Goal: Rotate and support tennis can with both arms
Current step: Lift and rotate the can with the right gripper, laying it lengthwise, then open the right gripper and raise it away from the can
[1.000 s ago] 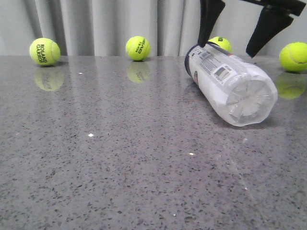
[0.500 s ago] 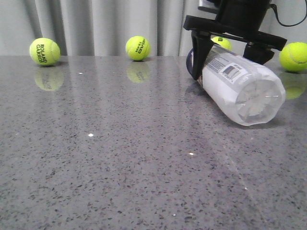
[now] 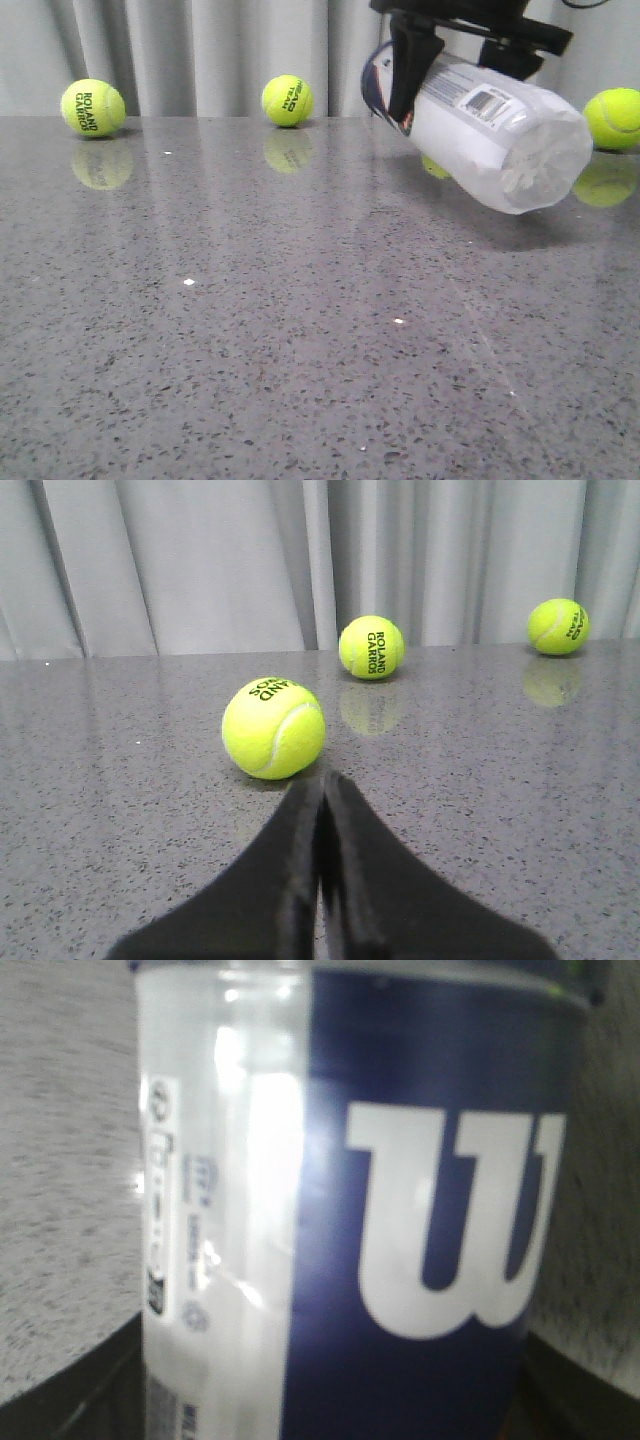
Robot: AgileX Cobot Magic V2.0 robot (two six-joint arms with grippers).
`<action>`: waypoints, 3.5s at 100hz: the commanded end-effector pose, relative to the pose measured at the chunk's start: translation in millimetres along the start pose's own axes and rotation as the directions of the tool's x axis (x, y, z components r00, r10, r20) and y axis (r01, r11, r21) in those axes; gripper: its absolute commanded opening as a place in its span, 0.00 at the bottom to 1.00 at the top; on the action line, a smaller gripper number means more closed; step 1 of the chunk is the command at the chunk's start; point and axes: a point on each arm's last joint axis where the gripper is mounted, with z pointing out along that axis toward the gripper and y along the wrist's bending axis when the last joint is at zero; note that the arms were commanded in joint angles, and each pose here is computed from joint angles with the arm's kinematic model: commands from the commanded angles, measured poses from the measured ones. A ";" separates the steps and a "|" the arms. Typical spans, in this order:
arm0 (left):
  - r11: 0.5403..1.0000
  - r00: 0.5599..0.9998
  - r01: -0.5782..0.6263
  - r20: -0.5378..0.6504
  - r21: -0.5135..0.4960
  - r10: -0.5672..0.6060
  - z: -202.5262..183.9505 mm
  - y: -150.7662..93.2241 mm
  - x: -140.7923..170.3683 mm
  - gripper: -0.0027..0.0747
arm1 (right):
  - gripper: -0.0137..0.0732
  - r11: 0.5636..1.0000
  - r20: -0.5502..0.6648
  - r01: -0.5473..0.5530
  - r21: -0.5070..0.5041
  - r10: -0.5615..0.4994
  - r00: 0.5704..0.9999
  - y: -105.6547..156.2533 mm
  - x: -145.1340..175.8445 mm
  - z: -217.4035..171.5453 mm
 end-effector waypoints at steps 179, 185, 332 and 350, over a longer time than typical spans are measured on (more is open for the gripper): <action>1.000 0.998 0.007 0.064 -0.006 -0.007 -1.1 0.2 6.4 0.01 | 0.89 0.214 0.027 0.974 -0.075 -0.976 0.217 109.9 11.8 11.9; 1.000 0.998 0.007 0.064 -0.006 -0.007 -1.1 0.2 6.4 0.01 | 0.89 0.214 0.027 0.974 -0.075 -0.976 0.217 109.9 11.8 11.9; 1.000 0.998 0.007 0.064 -0.006 -0.007 -1.1 0.2 6.4 0.01 | 0.08 0.954 0.097 0.285 0.095 -0.294 0.951 90.8 79.4 -113.3; 1.000 0.998 0.007 0.064 -0.006 -0.007 -1.1 0.2 6.4 0.01 | 0.08 0.962 0.093 0.255 0.095 -0.264 0.960 83.6 99.7 -111.3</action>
